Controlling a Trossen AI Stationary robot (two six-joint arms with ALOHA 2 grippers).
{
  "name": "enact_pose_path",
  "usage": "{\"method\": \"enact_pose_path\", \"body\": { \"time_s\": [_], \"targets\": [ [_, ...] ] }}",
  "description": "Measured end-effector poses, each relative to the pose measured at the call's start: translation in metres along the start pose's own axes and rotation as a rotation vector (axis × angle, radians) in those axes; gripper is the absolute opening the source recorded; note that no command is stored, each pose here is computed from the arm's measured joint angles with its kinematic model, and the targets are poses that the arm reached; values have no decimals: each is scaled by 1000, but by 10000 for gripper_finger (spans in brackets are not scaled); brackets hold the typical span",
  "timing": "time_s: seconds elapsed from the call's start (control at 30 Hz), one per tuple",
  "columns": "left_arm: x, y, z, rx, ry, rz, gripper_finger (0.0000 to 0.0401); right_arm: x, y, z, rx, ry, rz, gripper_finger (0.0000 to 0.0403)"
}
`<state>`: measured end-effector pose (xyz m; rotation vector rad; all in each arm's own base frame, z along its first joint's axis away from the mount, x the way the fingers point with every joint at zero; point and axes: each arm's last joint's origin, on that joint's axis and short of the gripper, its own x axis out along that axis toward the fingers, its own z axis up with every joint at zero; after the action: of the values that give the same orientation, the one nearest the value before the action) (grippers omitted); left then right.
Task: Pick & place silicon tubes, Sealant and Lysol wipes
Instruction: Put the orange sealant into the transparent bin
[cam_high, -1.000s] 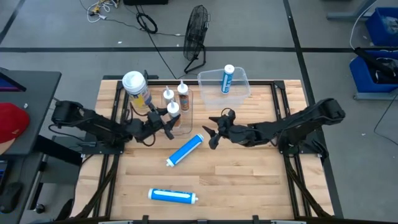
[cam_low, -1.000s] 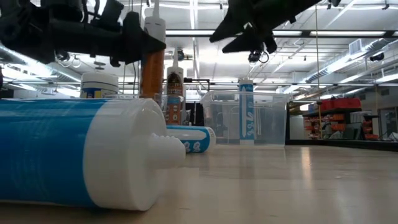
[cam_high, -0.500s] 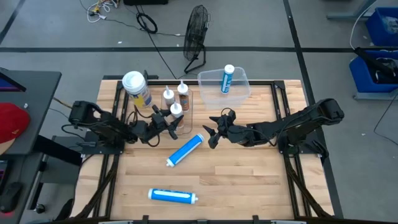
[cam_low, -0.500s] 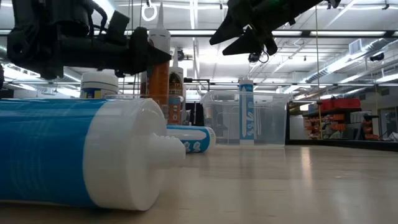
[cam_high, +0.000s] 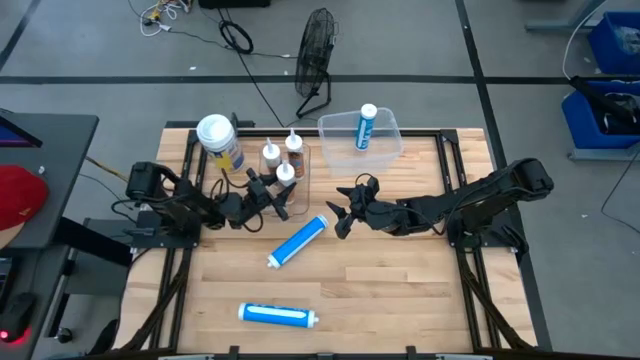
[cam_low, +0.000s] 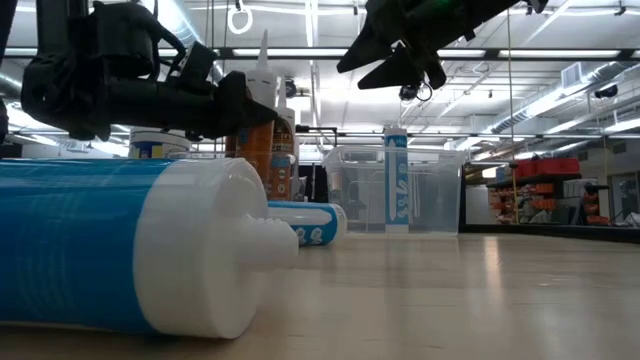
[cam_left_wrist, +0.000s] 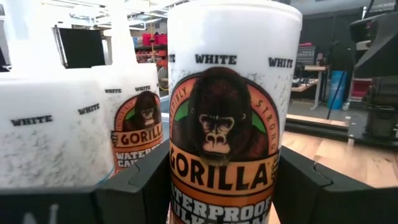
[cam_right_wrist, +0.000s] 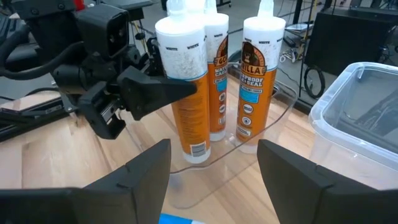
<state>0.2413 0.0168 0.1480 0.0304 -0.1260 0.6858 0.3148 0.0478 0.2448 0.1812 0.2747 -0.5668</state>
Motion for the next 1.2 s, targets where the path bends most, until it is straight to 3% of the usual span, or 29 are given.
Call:
{"method": "enact_pose_path", "body": {
  "time_s": [1.2],
  "targets": [
    [0, 1, -1, -59, 6, 24, 217, 0, 0, 0, -2, 5, 6, 245]
  ]
}}
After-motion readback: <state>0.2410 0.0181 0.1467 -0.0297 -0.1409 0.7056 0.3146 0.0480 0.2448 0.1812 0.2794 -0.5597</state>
